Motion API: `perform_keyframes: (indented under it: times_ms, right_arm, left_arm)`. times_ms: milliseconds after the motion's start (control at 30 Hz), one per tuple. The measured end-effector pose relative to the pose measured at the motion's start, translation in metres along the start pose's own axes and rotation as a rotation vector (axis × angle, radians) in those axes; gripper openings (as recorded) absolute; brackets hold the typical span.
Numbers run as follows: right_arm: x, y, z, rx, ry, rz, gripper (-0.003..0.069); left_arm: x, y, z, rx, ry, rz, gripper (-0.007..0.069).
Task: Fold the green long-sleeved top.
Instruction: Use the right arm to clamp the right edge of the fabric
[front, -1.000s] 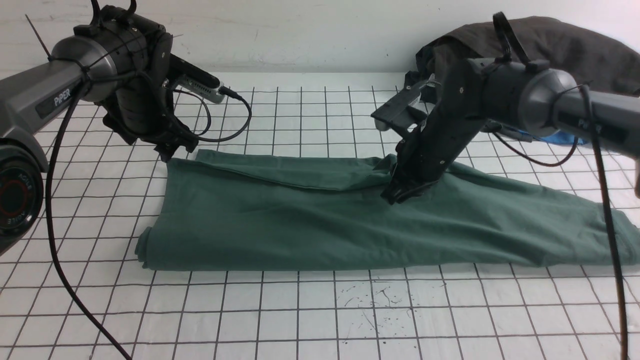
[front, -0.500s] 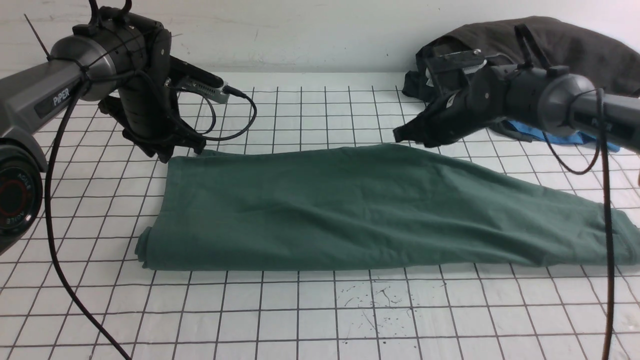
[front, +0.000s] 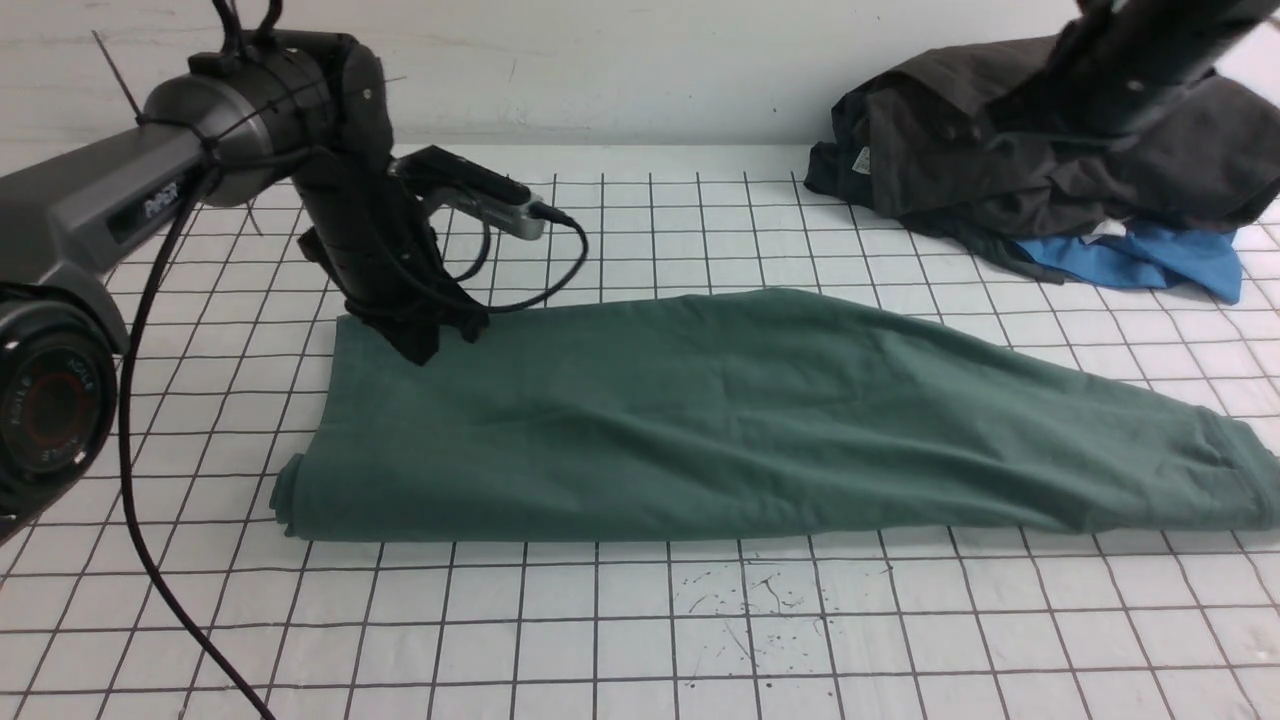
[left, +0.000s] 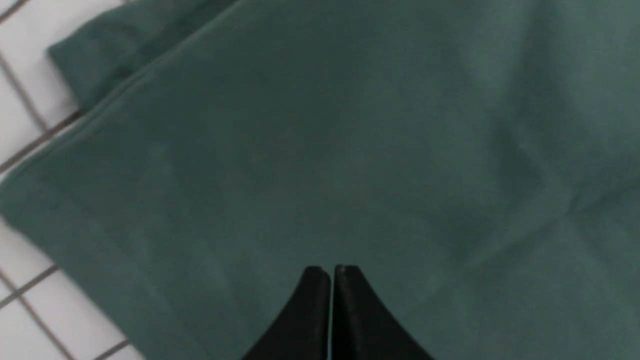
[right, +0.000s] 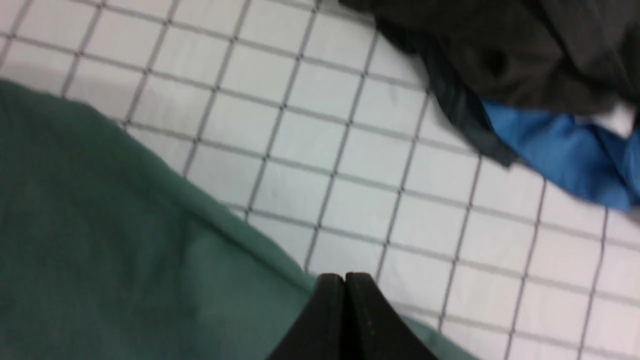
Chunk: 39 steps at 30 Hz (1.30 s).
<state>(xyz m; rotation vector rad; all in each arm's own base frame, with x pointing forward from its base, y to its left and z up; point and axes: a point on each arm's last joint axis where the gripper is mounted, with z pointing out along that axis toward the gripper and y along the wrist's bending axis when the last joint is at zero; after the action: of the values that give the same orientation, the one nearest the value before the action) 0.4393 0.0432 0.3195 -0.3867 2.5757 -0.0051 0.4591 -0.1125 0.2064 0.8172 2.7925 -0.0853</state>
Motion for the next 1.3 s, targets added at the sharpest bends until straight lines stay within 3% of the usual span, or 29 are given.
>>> perform_keyframes:
  times_ms: [200,400,500,667,700,767,867,933,1033,1167,1300]
  right_arm:
    - [0.071,-0.028,-0.008,0.020,0.119,0.104,-0.0014]
    - [0.126,-0.059,0.003,0.040,0.174,0.267,0.0000]
    - [0.148,-0.080,0.019,0.015,0.202,0.378,0.0093]
    - [0.155,-0.094,0.042,0.019,0.192,0.428,0.0356]
    - [0.155,-0.094,0.043,0.019,0.195,0.428,0.0369]
    - [0.161,-0.098,0.060,0.030,0.222,0.449,0.0523]
    - [0.168,-0.101,0.077,0.040,0.257,0.466,0.0638]
    - [0.173,-0.102,0.090,0.039,0.282,0.475,0.0673]
    - [0.178,-0.102,0.100,0.031,0.305,0.483,0.0682]
    - [0.177,-0.102,0.101,0.021,0.299,0.475,0.0630]
    - [0.176,-0.099,0.101,-0.004,0.293,0.471,0.0426]
  left_arm:
    - [-0.012,-0.043,-0.009,0.030,-0.019,0.097,-0.0008]
    - [-0.015,-0.056,-0.008,0.047,-0.020,0.121,-0.0008]
    - [-0.015,-0.058,-0.008,0.064,-0.022,0.116,-0.0008]
    - [-0.015,-0.058,-0.008,0.071,-0.022,0.121,-0.0008]
    - [-0.015,-0.058,-0.008,0.071,-0.022,0.121,-0.0008]
    - [-0.014,-0.058,-0.008,0.072,-0.019,0.122,-0.0008]
    - [-0.014,-0.059,-0.008,0.073,-0.015,0.124,-0.0008]
    - [-0.014,-0.059,-0.008,0.074,-0.013,0.129,-0.0008]
    - [-0.014,-0.059,-0.008,0.074,-0.012,0.131,-0.0008]
    - [-0.014,-0.059,-0.008,0.075,-0.012,0.139,-0.0008]
    - [-0.014,-0.059,-0.008,0.075,-0.011,0.148,-0.0008]
